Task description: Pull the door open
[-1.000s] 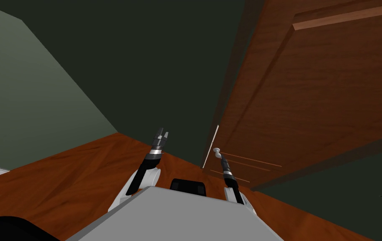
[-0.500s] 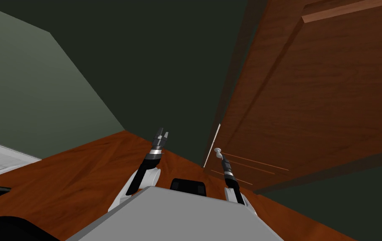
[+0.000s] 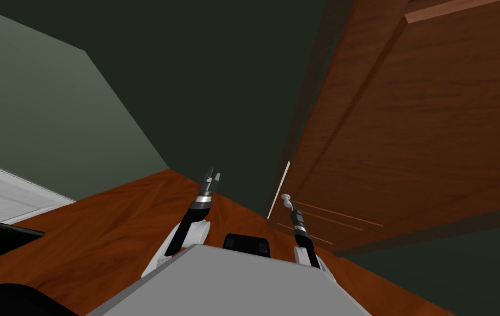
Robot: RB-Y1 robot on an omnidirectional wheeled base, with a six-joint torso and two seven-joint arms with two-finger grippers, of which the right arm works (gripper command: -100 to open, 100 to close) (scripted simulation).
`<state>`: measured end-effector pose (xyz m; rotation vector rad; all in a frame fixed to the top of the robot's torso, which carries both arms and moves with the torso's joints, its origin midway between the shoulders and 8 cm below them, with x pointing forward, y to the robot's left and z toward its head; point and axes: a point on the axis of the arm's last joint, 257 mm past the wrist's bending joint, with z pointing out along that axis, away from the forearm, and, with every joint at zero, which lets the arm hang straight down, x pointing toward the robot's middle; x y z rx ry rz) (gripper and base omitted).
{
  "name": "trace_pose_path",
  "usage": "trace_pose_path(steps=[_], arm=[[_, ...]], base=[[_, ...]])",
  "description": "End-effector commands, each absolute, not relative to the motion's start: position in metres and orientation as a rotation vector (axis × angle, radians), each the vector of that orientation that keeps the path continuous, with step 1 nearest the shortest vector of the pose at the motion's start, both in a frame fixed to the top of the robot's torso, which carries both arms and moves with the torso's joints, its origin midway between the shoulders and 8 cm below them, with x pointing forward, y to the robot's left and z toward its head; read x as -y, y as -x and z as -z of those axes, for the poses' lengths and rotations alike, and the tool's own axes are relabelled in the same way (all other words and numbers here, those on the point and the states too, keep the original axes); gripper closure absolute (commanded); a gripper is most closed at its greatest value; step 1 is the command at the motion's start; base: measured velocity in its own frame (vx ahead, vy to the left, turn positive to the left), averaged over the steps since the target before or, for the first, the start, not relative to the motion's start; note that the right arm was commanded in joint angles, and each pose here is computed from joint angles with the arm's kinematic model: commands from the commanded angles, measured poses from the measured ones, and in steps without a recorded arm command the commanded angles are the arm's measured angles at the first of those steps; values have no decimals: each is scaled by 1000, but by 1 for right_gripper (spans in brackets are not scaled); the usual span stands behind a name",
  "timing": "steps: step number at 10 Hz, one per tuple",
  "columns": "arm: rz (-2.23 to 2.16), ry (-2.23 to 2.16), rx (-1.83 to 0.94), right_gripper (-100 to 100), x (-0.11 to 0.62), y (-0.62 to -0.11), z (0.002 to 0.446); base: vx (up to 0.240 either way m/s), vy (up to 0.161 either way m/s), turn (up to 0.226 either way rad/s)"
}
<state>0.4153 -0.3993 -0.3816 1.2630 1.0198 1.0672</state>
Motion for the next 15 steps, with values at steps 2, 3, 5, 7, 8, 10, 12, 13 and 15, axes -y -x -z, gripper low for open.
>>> trace_pose_path(steps=[2, 3, 5, 7, 8, 10, 12, 13, 15], arm=[[-1156, -1324, -951, 100, 390, -423, 378], [-1170, -1336, -940, 100, 390, -423, 378], [-1200, -1373, -899, 100, 394, -422, 378], [-1230, -1409, -856, 100, 397, -421, 378], [-1255, -1440, -817, 100, 401, -420, 378], [-1245, -1492, -783, -100, 416, -412, 386], [-1288, -1527, -734, -100, 415, -412, 386], [-1316, -1549, -702, -100, 414, -413, 385], [-1347, -1574, -665, -100, 414, -413, 385]], base=[[-54, -15, 118], [-50, -27, 70], [-39, -13, 66], [-35, -6, 45], [-46, -8, 146], [-47, -21, 30], [-48, -7, 26], [-78, 26, 94], [-51, 22, 65]])
